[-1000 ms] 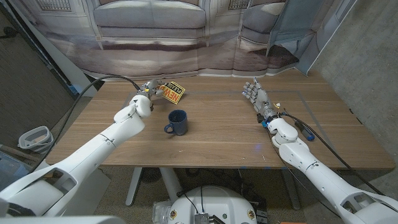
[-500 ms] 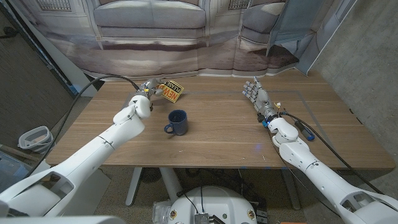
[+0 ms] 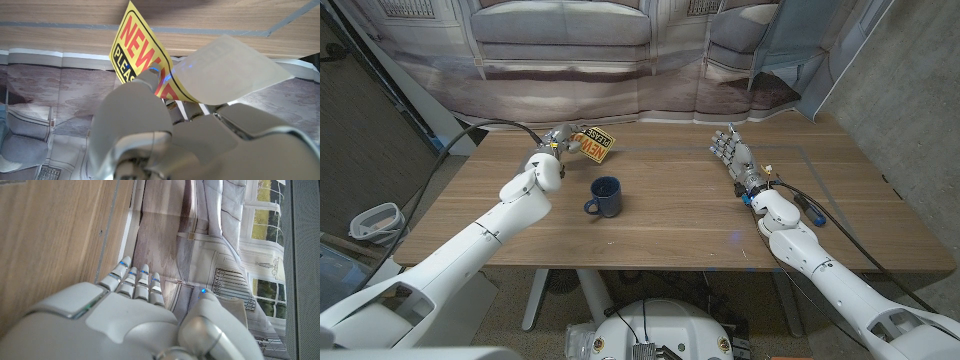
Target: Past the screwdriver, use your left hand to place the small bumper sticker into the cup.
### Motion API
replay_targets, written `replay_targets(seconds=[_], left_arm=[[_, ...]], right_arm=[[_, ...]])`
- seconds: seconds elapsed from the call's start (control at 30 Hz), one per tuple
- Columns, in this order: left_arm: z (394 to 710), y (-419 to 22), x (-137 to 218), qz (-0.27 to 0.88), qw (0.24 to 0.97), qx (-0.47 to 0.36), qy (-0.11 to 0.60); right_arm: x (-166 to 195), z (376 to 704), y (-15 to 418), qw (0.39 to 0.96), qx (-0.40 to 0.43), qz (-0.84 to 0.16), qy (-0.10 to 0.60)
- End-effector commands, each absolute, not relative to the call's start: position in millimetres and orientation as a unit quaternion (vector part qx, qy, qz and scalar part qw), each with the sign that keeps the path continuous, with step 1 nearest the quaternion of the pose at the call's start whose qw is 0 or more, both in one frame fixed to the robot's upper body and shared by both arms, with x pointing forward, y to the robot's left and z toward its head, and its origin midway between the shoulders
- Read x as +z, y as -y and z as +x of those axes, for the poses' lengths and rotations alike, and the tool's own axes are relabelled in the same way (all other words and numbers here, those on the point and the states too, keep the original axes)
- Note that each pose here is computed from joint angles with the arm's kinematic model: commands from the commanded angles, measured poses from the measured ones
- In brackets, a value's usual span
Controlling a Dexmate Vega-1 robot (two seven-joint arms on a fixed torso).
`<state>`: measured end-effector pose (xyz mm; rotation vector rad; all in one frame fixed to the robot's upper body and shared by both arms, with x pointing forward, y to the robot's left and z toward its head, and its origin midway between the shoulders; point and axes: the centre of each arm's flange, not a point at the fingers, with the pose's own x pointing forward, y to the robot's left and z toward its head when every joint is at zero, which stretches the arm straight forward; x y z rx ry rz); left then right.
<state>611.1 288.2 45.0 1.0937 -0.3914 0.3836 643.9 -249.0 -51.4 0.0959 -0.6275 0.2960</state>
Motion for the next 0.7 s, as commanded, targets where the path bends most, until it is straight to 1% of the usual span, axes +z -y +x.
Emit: replay_targets(seconds=[0.03,0.7], left_arm=[[600.2,-287.9,51.0,0.513,0.815,0.184,0.198],[588.5,-279.6,59.1,0.516,0.808,0.181,0.218]], right_arm=[[-49.5,640.0,248.4,0.938,0.145,0.045,0.312],[-47.6,635.5,250.8,0.937,0.144,0.041,0.316]])
